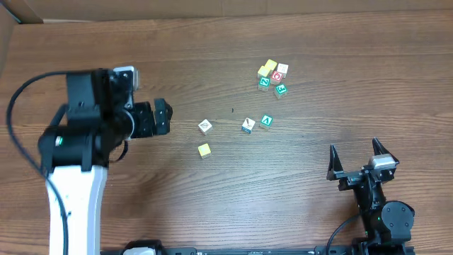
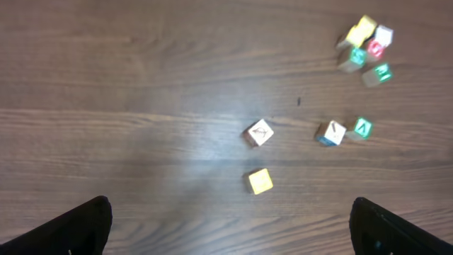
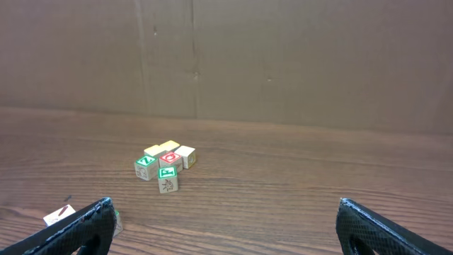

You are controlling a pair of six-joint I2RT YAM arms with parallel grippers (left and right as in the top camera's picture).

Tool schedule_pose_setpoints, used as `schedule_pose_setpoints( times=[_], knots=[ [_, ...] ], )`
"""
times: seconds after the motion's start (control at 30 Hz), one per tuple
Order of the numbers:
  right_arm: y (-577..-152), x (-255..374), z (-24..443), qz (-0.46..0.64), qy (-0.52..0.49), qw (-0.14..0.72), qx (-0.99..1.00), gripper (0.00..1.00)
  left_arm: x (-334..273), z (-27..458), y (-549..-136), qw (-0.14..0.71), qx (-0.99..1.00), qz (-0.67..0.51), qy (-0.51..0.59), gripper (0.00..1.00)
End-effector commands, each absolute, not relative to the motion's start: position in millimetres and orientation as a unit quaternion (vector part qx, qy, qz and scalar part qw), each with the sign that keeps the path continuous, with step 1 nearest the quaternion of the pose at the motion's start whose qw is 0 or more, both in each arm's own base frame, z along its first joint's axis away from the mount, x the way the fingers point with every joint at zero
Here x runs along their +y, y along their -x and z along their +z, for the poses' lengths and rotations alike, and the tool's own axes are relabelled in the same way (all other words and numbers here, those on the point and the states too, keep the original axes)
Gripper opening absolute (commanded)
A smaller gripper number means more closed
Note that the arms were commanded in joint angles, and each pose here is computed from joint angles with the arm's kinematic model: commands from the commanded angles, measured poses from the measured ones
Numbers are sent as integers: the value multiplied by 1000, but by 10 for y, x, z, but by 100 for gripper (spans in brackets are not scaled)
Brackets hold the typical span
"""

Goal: Flip 3 blocks
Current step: 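Raise the left arm and hover its gripper over the blocks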

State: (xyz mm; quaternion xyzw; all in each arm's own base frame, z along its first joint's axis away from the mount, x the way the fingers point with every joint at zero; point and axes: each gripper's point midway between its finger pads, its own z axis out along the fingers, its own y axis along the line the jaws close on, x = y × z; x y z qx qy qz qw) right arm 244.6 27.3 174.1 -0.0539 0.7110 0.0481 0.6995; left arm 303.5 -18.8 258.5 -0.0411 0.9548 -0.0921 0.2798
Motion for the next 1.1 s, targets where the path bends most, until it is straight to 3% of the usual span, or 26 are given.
schedule_pose_setpoints(
  times=[0.0,0.03,0.07,0.1,0.13,0.3,0.67,0.77,0.83,1.0,1.07],
  knots=[
    [-2445,293,1718,51,58,700,710,100,-209,2467,-3094,246,961,-110,62,100],
    [-2445,293,1718,51,58,700,710,100,-236,2406,-3084,230,964,-117,61,88],
    [-2445,293,1718,51,58,700,710,100,-260,2352,-3077,216,967,-124,61,51],
    [-2445,293,1718,51,58,700,710,100,-266,2291,-3065,200,970,-125,64,20],
    [-2445,293,1718,51,58,700,710,100,-267,2242,-3056,189,972,-125,65,4],
    [-2445,293,1718,51,58,700,710,100,-275,2039,-2980,135,980,-124,77,4],
    [-2445,293,1718,51,58,700,710,100,-520,1951,-2891,118,989,-78,50,4],
    [-2445,293,1718,51,58,700,710,100,-615,1941,-2876,119,990,-62,37,18],
    [-2445,293,1718,51,58,700,710,100,-700,1938,-2861,119,991,-61,21,36],
    [-2445,293,1718,51,58,700,710,100,-771,1939,-2850,120,991,-63,9,56],
    [-2445,293,1718,51,58,700,710,100,-771,1941,-2855,121,991,-63,9,76]
  ],
)
